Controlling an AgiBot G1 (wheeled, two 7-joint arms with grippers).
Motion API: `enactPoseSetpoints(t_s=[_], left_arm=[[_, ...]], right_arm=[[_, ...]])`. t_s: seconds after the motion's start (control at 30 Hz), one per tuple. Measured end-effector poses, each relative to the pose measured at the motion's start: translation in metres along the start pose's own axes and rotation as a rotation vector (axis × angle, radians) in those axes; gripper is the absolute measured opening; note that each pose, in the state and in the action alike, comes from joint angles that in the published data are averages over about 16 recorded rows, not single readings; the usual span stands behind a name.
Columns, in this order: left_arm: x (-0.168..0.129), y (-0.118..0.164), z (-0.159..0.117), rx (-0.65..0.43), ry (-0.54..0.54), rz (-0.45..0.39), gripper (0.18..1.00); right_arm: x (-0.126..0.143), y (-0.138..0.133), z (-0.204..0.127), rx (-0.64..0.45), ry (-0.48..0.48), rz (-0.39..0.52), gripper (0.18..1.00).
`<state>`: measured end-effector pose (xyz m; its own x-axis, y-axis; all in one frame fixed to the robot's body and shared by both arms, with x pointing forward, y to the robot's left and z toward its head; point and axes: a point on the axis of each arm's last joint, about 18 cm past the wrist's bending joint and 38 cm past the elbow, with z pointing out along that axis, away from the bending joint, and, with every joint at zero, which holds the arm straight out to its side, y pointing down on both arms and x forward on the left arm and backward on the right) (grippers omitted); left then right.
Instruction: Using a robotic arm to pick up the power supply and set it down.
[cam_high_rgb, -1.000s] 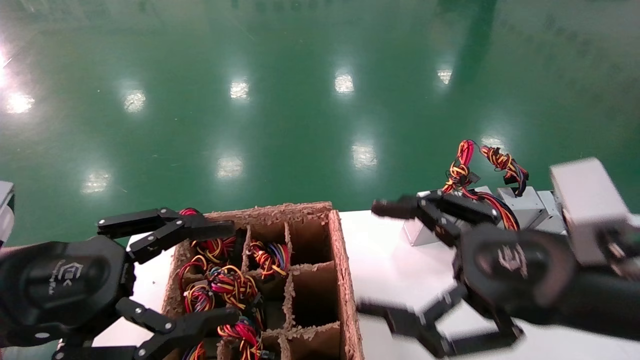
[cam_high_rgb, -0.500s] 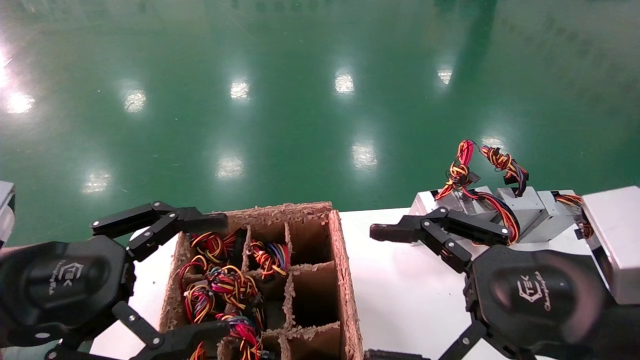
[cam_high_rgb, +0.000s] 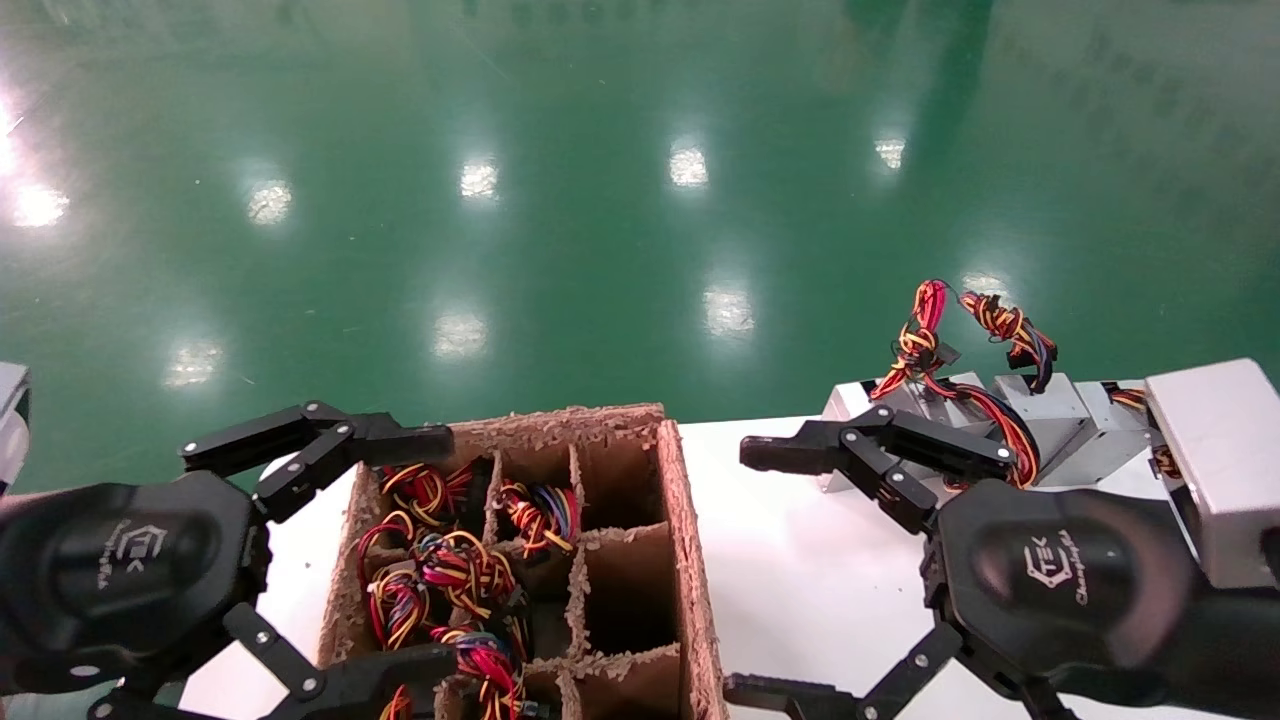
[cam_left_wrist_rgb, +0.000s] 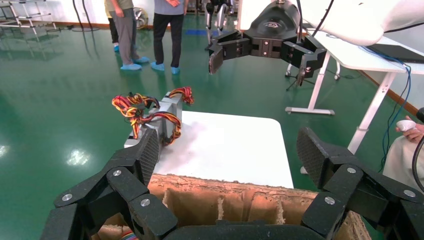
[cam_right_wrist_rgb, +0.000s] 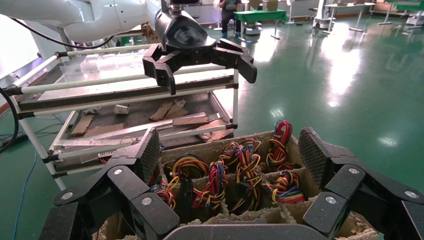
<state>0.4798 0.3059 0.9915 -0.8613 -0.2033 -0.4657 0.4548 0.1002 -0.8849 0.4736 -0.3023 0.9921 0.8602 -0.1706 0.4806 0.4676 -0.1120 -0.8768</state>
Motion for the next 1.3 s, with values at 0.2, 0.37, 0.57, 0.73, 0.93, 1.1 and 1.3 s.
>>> enactPoseSetpoints(t_s=[0.2, 0.37, 0.57, 0.73, 0.93, 1.1, 1.3], left_arm=[[0.0000, 0.0000, 0.0000, 0.000, 0.000, 0.000, 1.000], [0.0000, 0.0000, 0.0000, 0.000, 0.000, 0.000, 1.000], [0.0000, 0.0000, 0.0000, 0.000, 0.000, 0.000, 1.000], [0.0000, 0.0000, 0.0000, 0.000, 0.000, 0.000, 1.000], [0.0000, 0.0000, 0.0000, 0.000, 0.000, 0.000, 1.000], [0.0000, 0.0000, 0.0000, 0.000, 0.000, 0.000, 1.000], [0.0000, 0.0000, 0.0000, 0.000, 0.000, 0.000, 1.000]], right_arm=[[0.0007, 0.0003, 0.0002, 0.000, 0.004, 0.002, 1.001], [0.0011, 0.0005, 0.0003, 0.000, 0.006, 0.003, 1.001], [0.0014, 0.0007, 0.0004, 0.000, 0.007, 0.004, 1.001], [0.0016, 0.0008, 0.0005, 0.000, 0.008, 0.004, 1.001], [0.0017, 0.0009, 0.0006, -0.001, 0.008, 0.005, 1.001], [0.0017, 0.0010, 0.0006, -0.001, 0.008, 0.005, 1.001], [0.0018, 0.0010, 0.0006, -0.001, 0.009, 0.005, 1.001]])
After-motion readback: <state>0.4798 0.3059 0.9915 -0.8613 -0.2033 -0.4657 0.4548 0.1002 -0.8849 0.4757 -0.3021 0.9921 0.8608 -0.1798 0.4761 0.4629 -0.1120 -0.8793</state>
